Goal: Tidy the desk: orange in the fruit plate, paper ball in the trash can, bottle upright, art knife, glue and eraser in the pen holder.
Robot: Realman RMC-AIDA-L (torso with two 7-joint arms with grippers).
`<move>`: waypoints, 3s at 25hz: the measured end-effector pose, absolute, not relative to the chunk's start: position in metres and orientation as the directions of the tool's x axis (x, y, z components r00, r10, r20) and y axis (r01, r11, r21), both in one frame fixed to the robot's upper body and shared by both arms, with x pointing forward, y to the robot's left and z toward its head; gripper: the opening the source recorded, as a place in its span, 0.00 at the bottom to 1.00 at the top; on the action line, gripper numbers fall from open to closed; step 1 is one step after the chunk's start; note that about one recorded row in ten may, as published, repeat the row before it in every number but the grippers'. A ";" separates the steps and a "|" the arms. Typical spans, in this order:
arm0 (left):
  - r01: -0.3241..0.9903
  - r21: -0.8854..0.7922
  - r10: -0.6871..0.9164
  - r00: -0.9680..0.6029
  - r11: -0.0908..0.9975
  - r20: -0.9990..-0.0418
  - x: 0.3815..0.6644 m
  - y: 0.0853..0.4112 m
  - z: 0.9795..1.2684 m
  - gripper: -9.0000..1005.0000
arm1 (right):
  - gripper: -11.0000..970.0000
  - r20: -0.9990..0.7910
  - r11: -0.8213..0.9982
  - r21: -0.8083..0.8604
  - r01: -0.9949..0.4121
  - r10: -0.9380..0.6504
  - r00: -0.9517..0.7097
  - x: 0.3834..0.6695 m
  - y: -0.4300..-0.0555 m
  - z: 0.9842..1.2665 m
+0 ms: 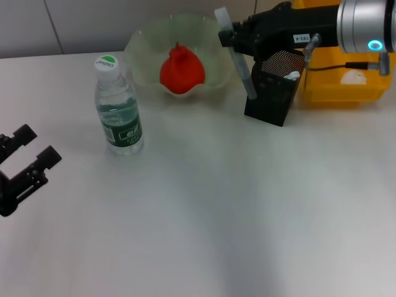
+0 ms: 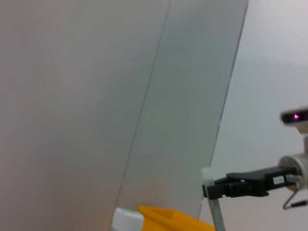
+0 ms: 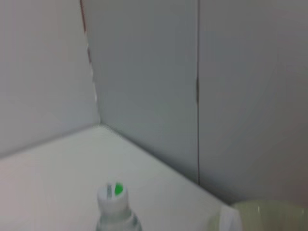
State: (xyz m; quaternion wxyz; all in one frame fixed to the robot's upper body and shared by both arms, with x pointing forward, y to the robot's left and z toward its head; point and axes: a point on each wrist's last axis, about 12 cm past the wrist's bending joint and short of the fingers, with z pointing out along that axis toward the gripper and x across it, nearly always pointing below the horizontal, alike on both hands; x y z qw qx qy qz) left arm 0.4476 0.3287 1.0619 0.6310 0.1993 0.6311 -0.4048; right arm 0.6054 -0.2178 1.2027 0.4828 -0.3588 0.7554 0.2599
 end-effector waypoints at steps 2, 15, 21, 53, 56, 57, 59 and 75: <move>0.757 -0.262 -0.270 -0.117 0.599 -0.956 0.448 0.330 1.062 0.73 | 0.16 -0.934 0.616 0.074 -0.784 -0.233 -0.270 0.605 -0.222 1.197; 0.749 -0.293 -0.293 -0.138 0.594 -0.946 0.445 0.331 1.062 0.73 | 0.15 -0.977 0.690 0.093 -0.718 -0.077 -0.201 0.606 -0.245 1.184; 0.753 -0.299 -0.292 -0.148 0.586 -0.945 0.445 0.330 1.061 0.73 | 0.15 -0.979 0.727 0.076 -0.683 -0.077 -0.191 0.605 -0.254 1.182; 0.774 -0.317 -0.333 -0.146 0.548 -0.932 0.464 0.322 1.072 0.73 | 0.15 -0.969 0.854 -0.002 -0.521 -0.131 -0.210 0.631 -0.270 1.142; 0.774 -0.317 -0.333 -0.145 0.549 -0.932 0.464 0.321 1.072 0.73 | 0.15 -0.975 0.852 -0.001 -0.524 -0.118 -0.190 0.634 -0.266 1.140; 0.772 -0.317 -0.332 -0.146 0.551 -0.932 0.464 0.321 1.072 0.73 | 0.15 -0.977 0.850 -0.004 -0.526 -0.116 -0.180 0.635 -0.265 1.140; 0.771 -0.317 -0.332 -0.146 0.552 -0.932 0.464 0.321 1.071 0.74 | 0.15 -0.977 0.849 -0.005 -0.529 -0.116 -0.178 0.635 -0.265 1.140; 0.767 -0.318 -0.331 -0.146 0.557 -0.932 0.465 0.321 1.071 0.74 | 0.15 -0.968 0.844 0.034 -0.535 -0.106 -0.229 0.621 -0.269 1.123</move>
